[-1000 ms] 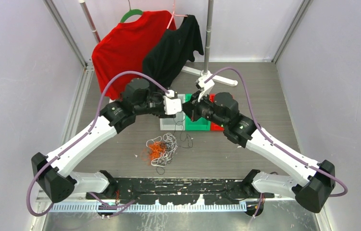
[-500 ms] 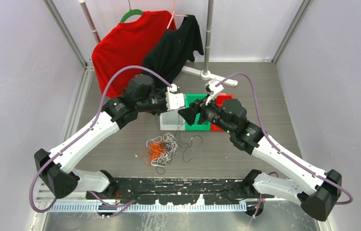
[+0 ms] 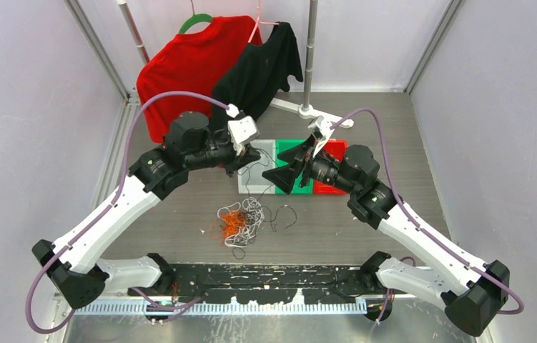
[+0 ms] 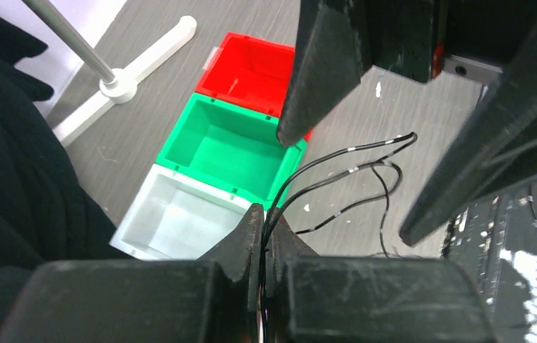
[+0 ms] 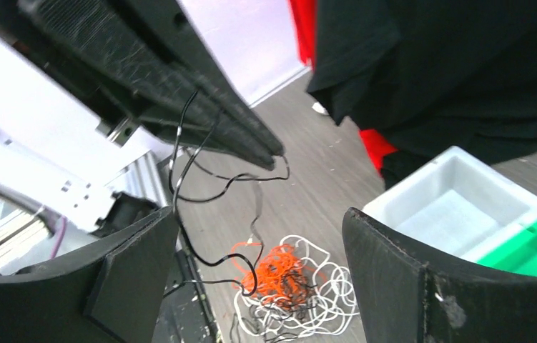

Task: Untangle the cables
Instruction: Adjust the cable in the bin.

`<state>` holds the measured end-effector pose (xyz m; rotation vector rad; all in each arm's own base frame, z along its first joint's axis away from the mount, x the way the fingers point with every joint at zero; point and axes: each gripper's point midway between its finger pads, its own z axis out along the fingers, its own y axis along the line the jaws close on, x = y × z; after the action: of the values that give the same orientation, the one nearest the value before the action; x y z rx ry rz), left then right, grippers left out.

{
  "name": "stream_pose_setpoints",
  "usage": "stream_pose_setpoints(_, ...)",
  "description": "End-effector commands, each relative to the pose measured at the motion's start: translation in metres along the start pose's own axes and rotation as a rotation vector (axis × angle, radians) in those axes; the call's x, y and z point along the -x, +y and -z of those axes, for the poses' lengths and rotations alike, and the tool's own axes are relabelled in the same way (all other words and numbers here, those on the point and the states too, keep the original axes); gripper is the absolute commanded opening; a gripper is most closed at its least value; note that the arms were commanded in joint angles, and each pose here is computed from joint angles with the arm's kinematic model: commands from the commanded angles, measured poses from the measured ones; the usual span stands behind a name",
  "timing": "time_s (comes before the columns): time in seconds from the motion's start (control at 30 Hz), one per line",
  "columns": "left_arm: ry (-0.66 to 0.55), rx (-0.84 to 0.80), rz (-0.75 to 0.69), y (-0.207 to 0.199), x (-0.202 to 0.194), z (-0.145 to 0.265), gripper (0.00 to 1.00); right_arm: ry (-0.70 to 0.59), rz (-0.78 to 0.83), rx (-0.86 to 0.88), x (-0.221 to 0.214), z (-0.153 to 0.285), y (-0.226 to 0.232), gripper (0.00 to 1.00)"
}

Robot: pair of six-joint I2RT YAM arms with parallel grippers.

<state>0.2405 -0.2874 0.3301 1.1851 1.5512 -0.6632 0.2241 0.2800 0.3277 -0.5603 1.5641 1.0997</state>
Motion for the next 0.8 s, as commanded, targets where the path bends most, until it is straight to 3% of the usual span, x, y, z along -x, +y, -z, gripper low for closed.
stream_pose_setpoints(0.0,-0.049,0.022,0.134,-0.004,0.014,0.01,0.0,-0.038,0.035,0.189,0.015,0.005,0.036,0.89)
stream_pose_setpoints(0.53,-0.175,0.085,0.497,0.022,0.051,0.014,0.0,-0.134,-0.06,0.035,0.006,-0.024,-0.007,0.67)
stream_pose_setpoints(0.77,-0.216,0.07,0.573,0.025,0.061,0.012,0.0,-0.139,-0.08,0.033,-0.001,-0.041,0.001,0.45)
